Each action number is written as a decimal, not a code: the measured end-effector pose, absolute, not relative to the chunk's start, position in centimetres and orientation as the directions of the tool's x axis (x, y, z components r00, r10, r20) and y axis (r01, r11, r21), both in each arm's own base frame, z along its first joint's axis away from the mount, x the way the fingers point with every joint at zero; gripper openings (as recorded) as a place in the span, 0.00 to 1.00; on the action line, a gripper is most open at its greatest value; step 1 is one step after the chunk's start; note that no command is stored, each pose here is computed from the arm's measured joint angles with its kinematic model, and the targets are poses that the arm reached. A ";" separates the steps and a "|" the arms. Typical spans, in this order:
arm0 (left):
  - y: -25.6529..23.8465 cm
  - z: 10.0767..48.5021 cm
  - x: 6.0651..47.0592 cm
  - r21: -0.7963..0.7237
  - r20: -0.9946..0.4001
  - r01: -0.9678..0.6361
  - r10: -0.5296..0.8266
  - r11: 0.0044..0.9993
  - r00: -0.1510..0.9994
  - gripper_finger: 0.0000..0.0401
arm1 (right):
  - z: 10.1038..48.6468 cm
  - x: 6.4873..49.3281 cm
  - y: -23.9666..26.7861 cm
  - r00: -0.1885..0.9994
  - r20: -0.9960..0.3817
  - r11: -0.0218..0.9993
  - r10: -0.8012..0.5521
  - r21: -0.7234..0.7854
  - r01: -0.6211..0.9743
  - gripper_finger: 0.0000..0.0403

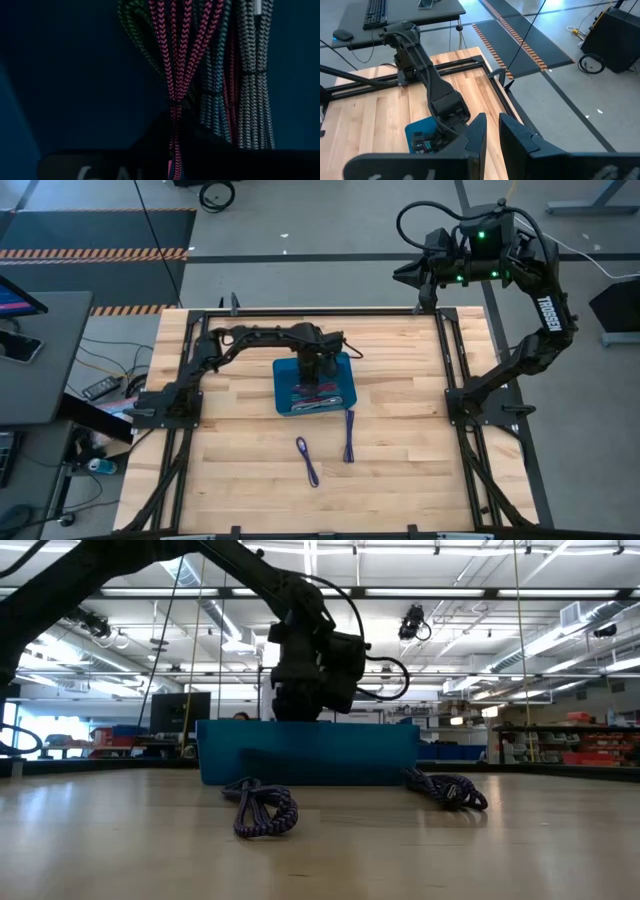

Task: Pick and place USB-C Cables
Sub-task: Put the black pink charger cable into the blue bin, then put the left black purple charger cable into the blue bin

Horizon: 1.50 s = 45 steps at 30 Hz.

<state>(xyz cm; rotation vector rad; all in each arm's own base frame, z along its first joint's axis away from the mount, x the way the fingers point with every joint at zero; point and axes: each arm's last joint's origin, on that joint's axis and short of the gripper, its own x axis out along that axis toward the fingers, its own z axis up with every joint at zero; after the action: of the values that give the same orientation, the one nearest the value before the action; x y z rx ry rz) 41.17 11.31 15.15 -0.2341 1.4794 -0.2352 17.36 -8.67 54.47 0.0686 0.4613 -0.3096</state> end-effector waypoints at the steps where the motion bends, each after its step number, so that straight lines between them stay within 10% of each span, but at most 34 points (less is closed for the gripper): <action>1: 11.4 15.1 41.2 -0.297 -0.952 0.005 -0.296 0.955 0.083 0.05 | 54.5 17.4 -8.7 0.849 -0.449 0.951 -0.278 -0.004 0.309 0.14; 7: 11.4 15.4 41.4 -0.307 -0.948 -0.083 -0.298 0.948 0.108 0.07 | 54.4 17.3 -8.7 0.845 -0.457 0.952 -0.276 -0.007 0.307 0.14; 23: 12.1 19.1 41.5 -0.317 -0.949 -0.276 -0.302 0.908 0.094 0.52 | 54.1 17.2 -8.6 0.833 -0.482 0.956 -0.270 -0.033 0.291 0.14; 35: 8.9 32.1 43.0 -0.150 -0.940 -0.344 -0.027 0.927 0.339 0.54 | 54.1 17.2 -8.6 0.833 -0.482 0.960 -0.270 -0.065 0.274 0.14; 45: 0.9 34.4 38.6 0.068 -0.959 -0.631 0.224 0.773 0.171 0.54 | 54.2 17.2 -8.6 0.832 -0.481 0.961 -0.276 -0.148 0.233 0.14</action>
<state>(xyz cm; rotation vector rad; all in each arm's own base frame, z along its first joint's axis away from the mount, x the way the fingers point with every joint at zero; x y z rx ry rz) 38.62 0.87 34.44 -0.3868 1.2618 0.6283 17.19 -8.64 54.15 -0.0844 0.5221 -0.2704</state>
